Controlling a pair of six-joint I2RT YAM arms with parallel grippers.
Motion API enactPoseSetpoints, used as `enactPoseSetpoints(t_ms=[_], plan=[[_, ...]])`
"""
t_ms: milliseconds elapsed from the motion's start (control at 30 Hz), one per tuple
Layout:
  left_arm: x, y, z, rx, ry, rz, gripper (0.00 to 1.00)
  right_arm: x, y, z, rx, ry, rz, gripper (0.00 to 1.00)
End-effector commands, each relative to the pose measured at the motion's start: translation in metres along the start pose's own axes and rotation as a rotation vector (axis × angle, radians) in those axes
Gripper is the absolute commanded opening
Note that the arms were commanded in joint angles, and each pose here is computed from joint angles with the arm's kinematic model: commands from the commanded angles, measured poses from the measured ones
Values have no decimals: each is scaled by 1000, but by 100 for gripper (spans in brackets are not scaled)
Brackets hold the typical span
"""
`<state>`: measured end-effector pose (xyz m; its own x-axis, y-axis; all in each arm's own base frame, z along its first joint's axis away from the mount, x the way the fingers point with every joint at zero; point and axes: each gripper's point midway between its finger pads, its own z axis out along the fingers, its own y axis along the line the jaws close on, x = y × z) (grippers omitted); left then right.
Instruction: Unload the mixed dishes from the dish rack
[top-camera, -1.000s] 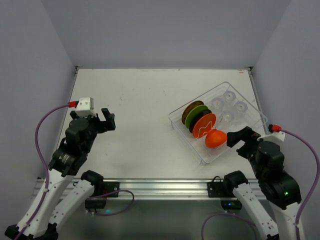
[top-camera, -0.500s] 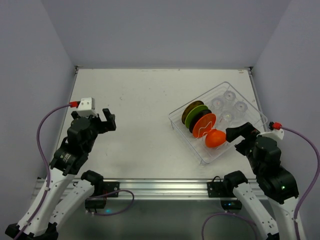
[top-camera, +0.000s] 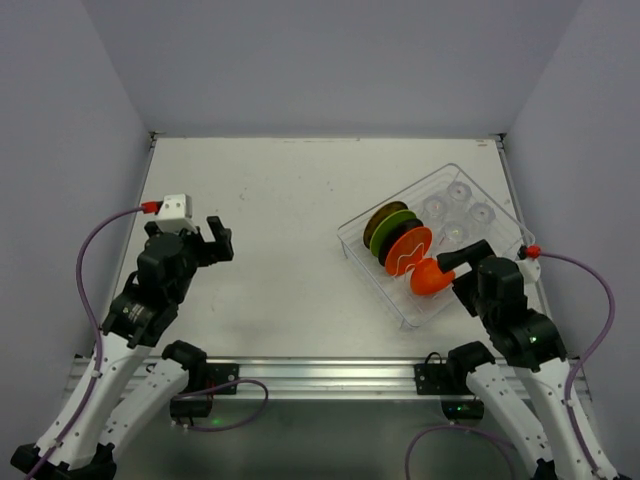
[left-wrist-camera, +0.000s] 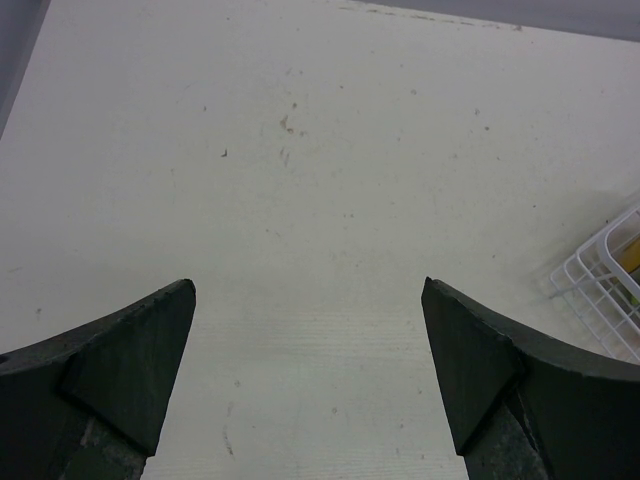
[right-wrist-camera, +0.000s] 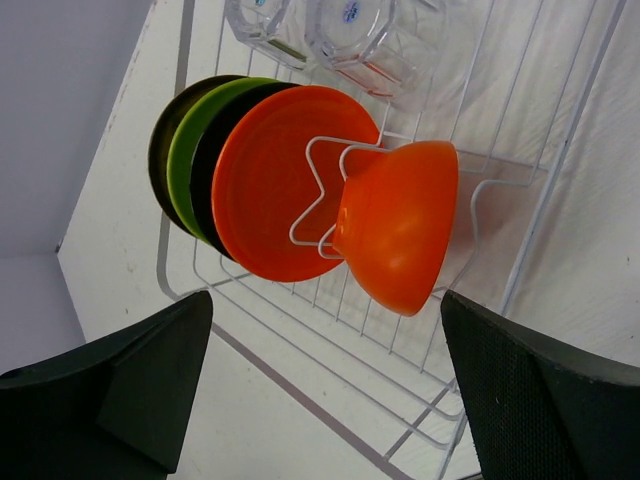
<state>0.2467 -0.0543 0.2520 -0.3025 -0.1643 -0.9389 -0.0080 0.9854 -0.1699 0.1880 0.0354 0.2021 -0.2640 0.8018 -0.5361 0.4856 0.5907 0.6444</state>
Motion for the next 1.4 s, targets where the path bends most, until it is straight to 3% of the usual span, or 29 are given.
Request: enactPoseSetpoints(t_ms=[0, 800, 1367], plan=[[-1, -5, 5, 14, -5, -17, 100, -2, 9, 15, -4, -31, 112, 97], [5, -5, 10, 2, 22, -11, 100, 25, -20, 66, 168, -10, 91, 98], [10, -9, 13, 18, 43, -5, 100, 37, 1, 84, -50, -6, 36, 98]])
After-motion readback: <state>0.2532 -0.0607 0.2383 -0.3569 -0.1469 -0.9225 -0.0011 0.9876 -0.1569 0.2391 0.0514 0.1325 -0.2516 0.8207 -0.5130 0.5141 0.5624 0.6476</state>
